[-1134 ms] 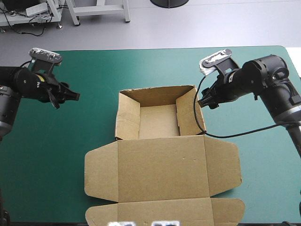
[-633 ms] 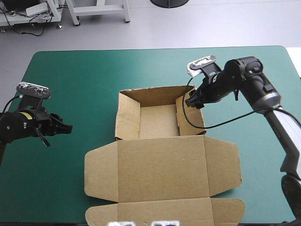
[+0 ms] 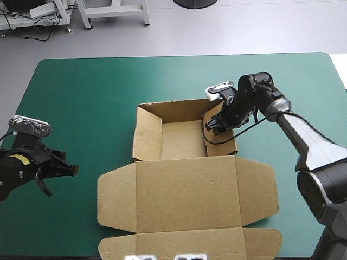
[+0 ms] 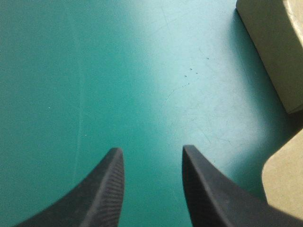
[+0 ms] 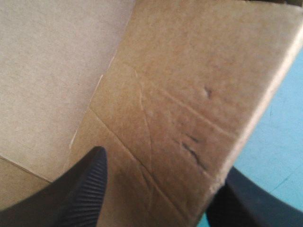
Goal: Fold the box
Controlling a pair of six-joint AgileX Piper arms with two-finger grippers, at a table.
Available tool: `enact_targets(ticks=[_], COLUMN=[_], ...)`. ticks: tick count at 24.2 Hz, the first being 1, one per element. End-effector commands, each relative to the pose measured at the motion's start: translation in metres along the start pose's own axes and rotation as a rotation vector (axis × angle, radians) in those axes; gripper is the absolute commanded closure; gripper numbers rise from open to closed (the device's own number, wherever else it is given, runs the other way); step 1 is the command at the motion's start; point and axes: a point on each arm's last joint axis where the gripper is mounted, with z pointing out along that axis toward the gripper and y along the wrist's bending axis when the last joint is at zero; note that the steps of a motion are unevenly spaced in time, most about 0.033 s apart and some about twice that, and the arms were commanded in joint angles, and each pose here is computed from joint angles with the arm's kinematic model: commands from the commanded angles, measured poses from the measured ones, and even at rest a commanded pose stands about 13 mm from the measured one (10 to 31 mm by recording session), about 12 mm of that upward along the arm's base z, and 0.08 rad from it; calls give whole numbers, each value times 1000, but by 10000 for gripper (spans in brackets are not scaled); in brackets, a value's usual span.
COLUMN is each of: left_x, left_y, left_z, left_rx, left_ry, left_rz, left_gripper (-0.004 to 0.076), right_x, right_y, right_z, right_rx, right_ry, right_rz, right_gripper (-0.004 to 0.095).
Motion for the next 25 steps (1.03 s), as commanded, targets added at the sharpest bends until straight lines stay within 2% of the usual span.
enact_targets(ticks=[1, 2, 3, 4, 6, 9, 13, 15, 17, 20, 25], left_x=[-10, -10, -10, -10, -10, -10, -10, -10, -11, -11, -12], left_y=[0, 0, 0, 1, 1, 1, 1, 1, 1, 1, 1], left_z=[-8, -8, -8, -8, -8, -8, -8, -8, -7, -7, -8], left_rx=[-2, -2, -3, -4, -4, -9, -9, -11, -12, -12, -12], left_ry=[-100, -100, -100, -99, -99, -98, -100, -100, -104, -104, -114], left_rz=[-22, -22, -21, -20, -20, -17, -17, -16, -16, -14, -15], left_gripper=[437, 437, 437, 437, 437, 437, 437, 437, 437, 437, 439], right_x=[-5, -6, -7, -7, -8, -12, -21, -23, -15, 13, 52], right_y=[2, 2, 1, 1, -3, -16, -47, -68, -112, -172, -234], right_z=[-27, -25, -20, -19, -10, -19, -56, -78, -112, -141, -151], right_rx=[4, 4, 5, 5, 22, 129, 233, 278, 363, 468, 536], right_ry=[-111, -110, -100, -96, -78, -83, -146, -201, -271, -301, -292], right_rz=[-9, -8, -18, -28, -60, -104, -70, -33, 46, 170, 313], right_gripper=[669, 759, 891, 929, 933, 933, 933, 933, 933, 933, 933])
